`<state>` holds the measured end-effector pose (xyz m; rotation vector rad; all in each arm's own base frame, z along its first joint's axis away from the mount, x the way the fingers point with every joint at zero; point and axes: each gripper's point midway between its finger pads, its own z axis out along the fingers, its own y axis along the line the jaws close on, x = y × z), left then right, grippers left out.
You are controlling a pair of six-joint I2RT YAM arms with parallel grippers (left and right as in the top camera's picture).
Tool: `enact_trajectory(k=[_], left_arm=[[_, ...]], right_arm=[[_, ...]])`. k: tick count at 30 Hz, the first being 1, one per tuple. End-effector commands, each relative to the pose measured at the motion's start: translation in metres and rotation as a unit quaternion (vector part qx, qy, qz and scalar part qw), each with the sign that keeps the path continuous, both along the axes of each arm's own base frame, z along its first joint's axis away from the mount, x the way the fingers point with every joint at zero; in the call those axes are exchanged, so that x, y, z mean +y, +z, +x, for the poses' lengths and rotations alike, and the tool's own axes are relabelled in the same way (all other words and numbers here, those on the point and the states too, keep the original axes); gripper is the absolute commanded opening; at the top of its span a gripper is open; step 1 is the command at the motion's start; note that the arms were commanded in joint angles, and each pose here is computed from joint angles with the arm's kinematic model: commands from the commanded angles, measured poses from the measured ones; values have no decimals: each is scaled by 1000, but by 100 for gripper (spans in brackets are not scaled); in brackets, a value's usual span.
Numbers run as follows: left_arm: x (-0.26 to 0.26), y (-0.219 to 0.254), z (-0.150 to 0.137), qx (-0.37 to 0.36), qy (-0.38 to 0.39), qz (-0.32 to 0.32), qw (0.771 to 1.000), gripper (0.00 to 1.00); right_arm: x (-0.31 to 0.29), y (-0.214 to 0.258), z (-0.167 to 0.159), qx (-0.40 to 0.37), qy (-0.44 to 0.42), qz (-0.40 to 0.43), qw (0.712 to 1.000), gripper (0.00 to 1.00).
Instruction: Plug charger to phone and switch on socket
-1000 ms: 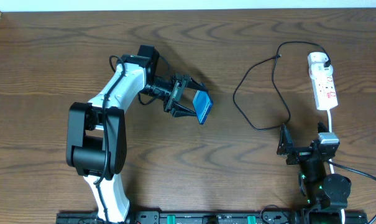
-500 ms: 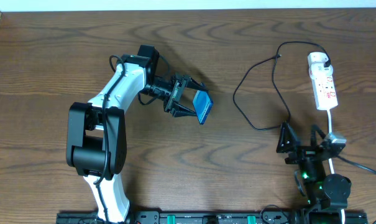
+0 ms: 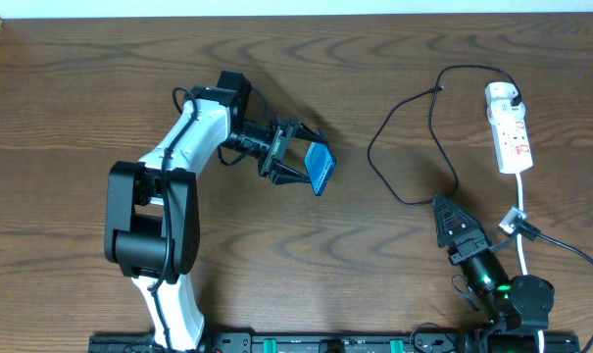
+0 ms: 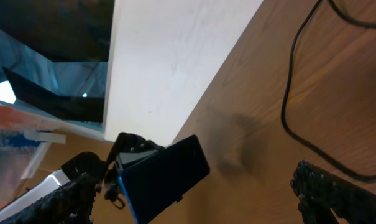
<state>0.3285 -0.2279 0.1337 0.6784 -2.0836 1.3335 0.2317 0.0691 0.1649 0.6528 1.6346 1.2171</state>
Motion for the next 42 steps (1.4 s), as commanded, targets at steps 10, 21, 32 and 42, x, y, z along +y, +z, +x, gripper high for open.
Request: enact_trajectory(k=[10, 21, 32, 42], left_arm=[[1, 20, 3, -39, -2, -14, 999, 60], [3, 13, 4, -45, -2, 8, 999, 60], [2, 13, 10, -66, -2, 4, 998, 60], [2, 14, 13, -76, -2, 2, 997, 60]], right_arm=[[-24, -2, 9, -28, -70, -86, 993, 99], [-12, 5, -4, 9, -24, -123, 992, 99], [-8, 71, -23, 127, 28, -212, 969, 99], [47, 128, -11, 153, 190, -160, 956, 99]])
